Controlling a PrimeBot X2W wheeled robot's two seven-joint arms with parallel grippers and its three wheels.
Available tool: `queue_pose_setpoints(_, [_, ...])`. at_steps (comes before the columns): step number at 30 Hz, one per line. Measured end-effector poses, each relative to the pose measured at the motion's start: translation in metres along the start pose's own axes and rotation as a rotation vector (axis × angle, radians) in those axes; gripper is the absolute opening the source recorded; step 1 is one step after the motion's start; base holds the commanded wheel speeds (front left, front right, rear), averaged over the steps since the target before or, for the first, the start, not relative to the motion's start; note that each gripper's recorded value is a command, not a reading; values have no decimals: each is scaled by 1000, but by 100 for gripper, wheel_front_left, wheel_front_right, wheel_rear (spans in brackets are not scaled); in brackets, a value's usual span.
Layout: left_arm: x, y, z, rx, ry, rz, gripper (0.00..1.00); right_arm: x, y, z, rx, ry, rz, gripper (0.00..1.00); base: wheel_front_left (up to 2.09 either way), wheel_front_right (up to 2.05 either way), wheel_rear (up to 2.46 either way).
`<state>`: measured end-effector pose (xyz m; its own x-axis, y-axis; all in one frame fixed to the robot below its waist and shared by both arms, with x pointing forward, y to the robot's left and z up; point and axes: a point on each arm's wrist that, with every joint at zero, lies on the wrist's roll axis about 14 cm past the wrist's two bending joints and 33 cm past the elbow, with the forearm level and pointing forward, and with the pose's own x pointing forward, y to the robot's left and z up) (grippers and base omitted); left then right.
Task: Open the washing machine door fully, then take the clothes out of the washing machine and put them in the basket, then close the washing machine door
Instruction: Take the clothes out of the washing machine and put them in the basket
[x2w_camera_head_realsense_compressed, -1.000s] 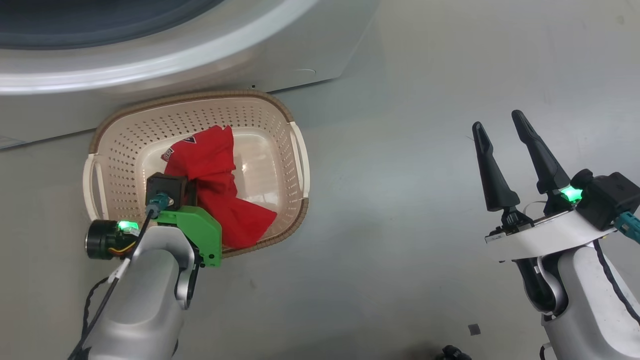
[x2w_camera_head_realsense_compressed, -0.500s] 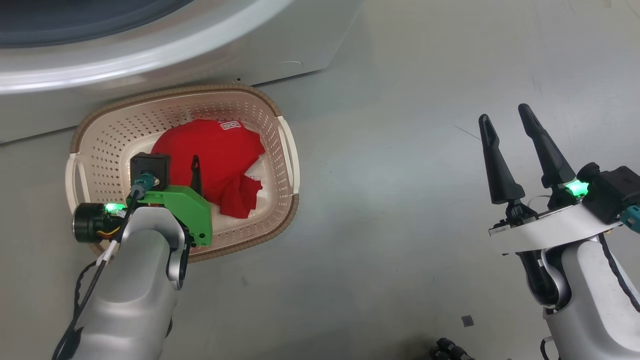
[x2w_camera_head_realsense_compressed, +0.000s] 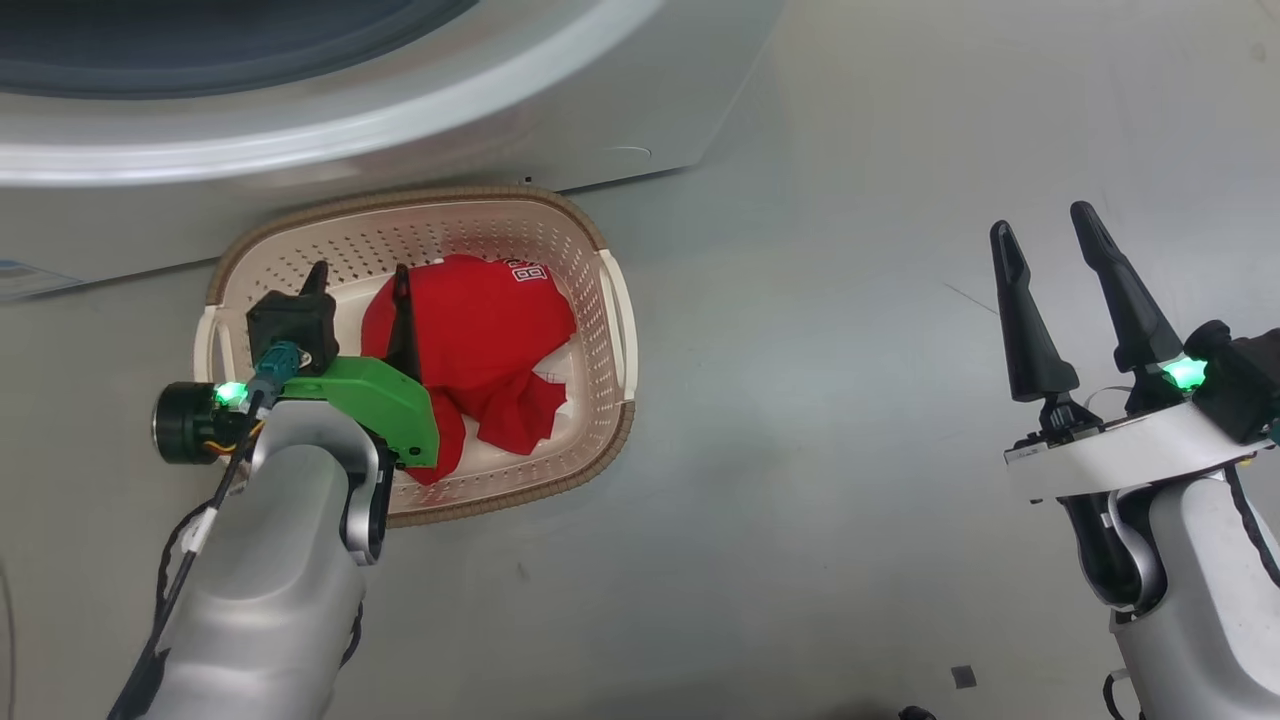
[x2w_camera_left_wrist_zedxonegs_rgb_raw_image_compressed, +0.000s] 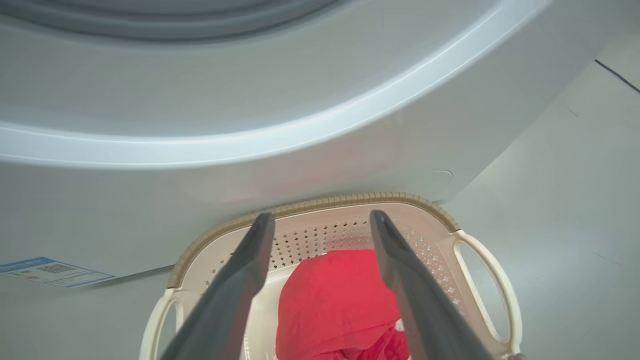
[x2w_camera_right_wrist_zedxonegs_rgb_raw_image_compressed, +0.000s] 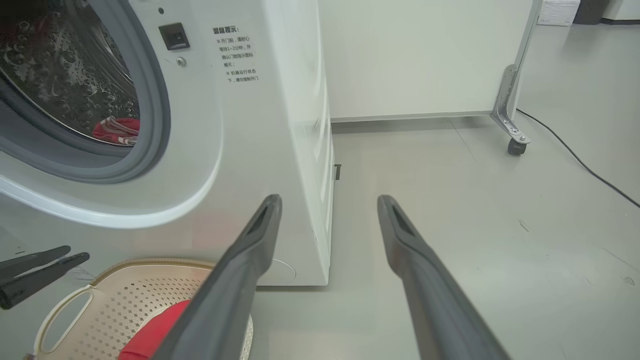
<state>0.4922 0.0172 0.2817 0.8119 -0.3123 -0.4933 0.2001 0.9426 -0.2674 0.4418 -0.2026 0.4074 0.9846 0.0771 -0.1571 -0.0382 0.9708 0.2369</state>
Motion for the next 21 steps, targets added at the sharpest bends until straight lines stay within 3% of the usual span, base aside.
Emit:
queue_pose_setpoints(10, [-21,-1,66,-35,-198,-4,100,-1,12,8,-14,-18,43,100,0,0,0])
queue_pose_setpoints(14, [-33,-3,106,-9,-316,-9,100,-4,20,10,-16,-23,64,100,0,0,0])
queue_pose_setpoints(21, [-60,0,135,21,-421,4,100,-8,33,14,-16,-33,99,100,0,0,0])
